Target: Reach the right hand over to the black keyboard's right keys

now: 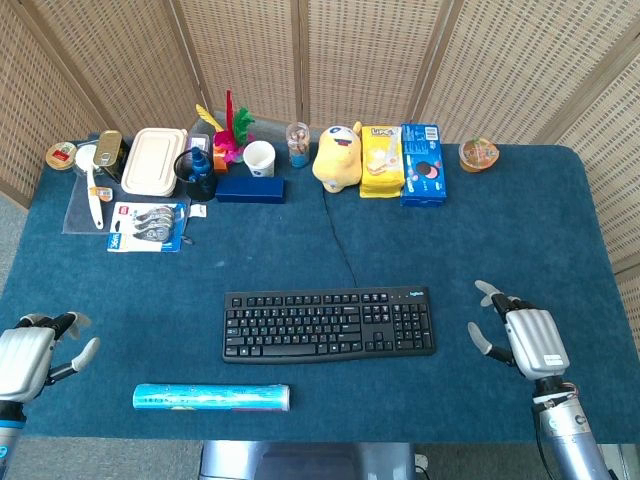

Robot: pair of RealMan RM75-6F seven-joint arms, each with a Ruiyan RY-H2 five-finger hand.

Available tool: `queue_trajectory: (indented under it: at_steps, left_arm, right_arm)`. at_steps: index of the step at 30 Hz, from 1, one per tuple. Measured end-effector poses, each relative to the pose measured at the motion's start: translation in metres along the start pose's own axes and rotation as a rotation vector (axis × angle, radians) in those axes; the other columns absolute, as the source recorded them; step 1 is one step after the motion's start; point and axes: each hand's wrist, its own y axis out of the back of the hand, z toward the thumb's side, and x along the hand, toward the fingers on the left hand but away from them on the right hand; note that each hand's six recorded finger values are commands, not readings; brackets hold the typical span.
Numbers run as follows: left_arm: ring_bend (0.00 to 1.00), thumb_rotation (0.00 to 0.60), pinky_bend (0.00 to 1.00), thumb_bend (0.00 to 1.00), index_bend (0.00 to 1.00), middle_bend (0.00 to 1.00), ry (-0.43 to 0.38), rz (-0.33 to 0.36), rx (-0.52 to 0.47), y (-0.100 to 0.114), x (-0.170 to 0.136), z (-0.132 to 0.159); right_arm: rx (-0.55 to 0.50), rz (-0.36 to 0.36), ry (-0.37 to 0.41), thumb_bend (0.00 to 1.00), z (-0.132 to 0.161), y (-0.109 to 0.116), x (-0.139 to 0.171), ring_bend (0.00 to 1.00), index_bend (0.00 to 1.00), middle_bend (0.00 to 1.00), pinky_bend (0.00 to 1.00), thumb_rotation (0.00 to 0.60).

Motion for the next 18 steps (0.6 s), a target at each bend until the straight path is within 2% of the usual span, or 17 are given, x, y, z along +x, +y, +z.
queue_trajectory:
  at_steps: [14, 16, 18]
  left_arm:
    - [0.5, 0.0, 0.3, 0.22, 0.37, 0.51, 0.004, 0.008, 0.008, 0.004, -0.003, 0.0]
    - [0.5, 0.0, 0.3, 0.22, 0.37, 0.51, 0.004, 0.012, 0.011, 0.006, -0.003, 0.0]
    - [0.5, 0.0, 0.3, 0.22, 0.37, 0.51, 0.001, 0.019, 0.013, 0.009, -0.001, 0.0]
  right_arm:
    - [-0.017, 0.014, 0.026, 0.42, 0.004, -0.002, -0.002, 0.39, 0.14, 0.35, 0.42, 0.0]
    - [-0.03, 0.022, 0.043, 0.42, 0.008, -0.001, -0.003, 0.42, 0.14, 0.36, 0.43, 0.0]
    - [-0.039, 0.037, 0.061, 0.42, 0.012, -0.002, -0.005, 0.5, 0.15, 0.4, 0.47, 0.0]
